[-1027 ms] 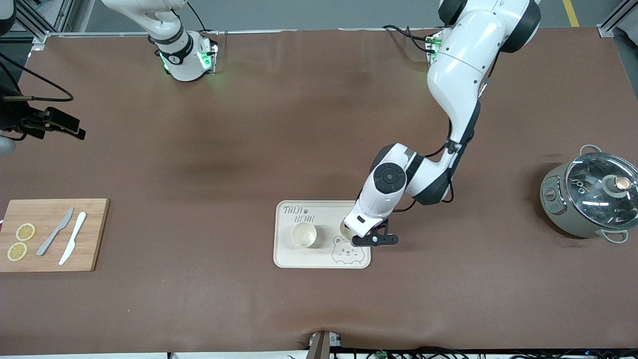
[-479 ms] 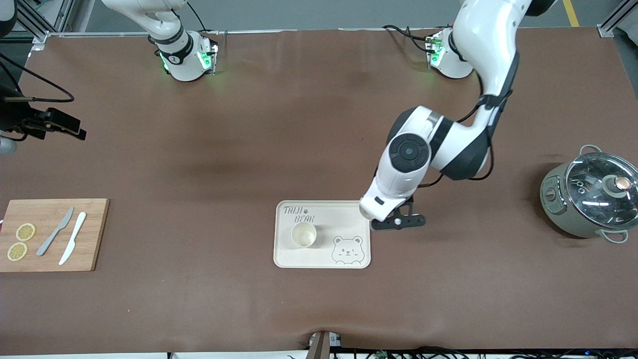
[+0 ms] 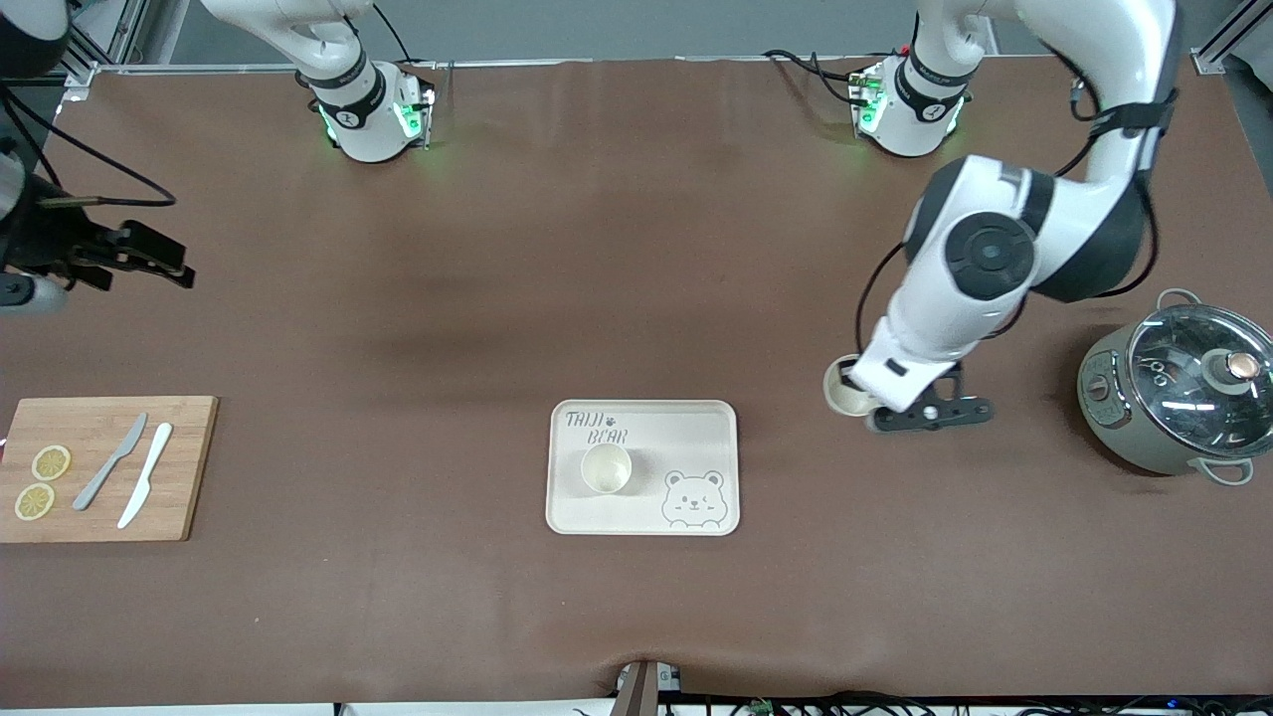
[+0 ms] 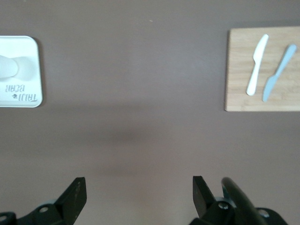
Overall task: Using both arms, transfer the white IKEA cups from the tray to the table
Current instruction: 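Lift the cup with the left gripper toward the steel pot, then hold the cup with the left gripper while the right gripper reaches the tray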
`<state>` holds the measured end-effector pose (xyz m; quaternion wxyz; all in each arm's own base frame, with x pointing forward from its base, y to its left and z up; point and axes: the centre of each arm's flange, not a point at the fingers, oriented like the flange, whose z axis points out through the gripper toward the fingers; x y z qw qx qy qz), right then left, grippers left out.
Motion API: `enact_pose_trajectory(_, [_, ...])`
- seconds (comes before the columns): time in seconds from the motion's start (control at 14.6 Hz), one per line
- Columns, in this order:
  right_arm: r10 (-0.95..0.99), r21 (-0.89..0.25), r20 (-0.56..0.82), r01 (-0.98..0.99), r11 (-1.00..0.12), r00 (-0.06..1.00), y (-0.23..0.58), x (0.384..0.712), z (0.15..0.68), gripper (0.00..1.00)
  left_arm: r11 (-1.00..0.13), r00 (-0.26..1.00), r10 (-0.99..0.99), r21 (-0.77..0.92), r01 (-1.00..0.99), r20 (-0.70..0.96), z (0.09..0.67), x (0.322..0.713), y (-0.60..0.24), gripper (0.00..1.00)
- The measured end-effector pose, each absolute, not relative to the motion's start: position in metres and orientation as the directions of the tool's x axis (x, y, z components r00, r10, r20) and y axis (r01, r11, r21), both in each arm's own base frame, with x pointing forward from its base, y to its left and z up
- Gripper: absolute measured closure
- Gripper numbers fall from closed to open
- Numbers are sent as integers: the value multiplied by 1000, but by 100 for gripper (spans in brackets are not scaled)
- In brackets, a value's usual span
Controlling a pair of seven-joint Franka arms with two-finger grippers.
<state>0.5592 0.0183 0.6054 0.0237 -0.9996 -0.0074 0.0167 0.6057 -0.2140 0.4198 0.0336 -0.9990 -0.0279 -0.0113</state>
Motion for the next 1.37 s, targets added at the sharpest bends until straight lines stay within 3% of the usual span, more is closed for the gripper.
enact_pose_trajectory(0.27, [-58, -45, -19, -59, -997, 998, 87, 560, 608, 0, -1000, 998, 24, -18, 25, 51, 416, 584, -136, 96])
enact_pose_trajectory(0.62, [-180, -49, 4, -180, -983, 984, 195, 581, 556, 0, -998, 998, -64, 4, -64, 21, 404, 542, -59, 96])
enact_pose_trajectory(1.37, [-350, -166, 71, -334, -928, 934, 310, 626, 480, 0, -984, 982, -179, -6, -179, 57, 327, 481, -42, 96])
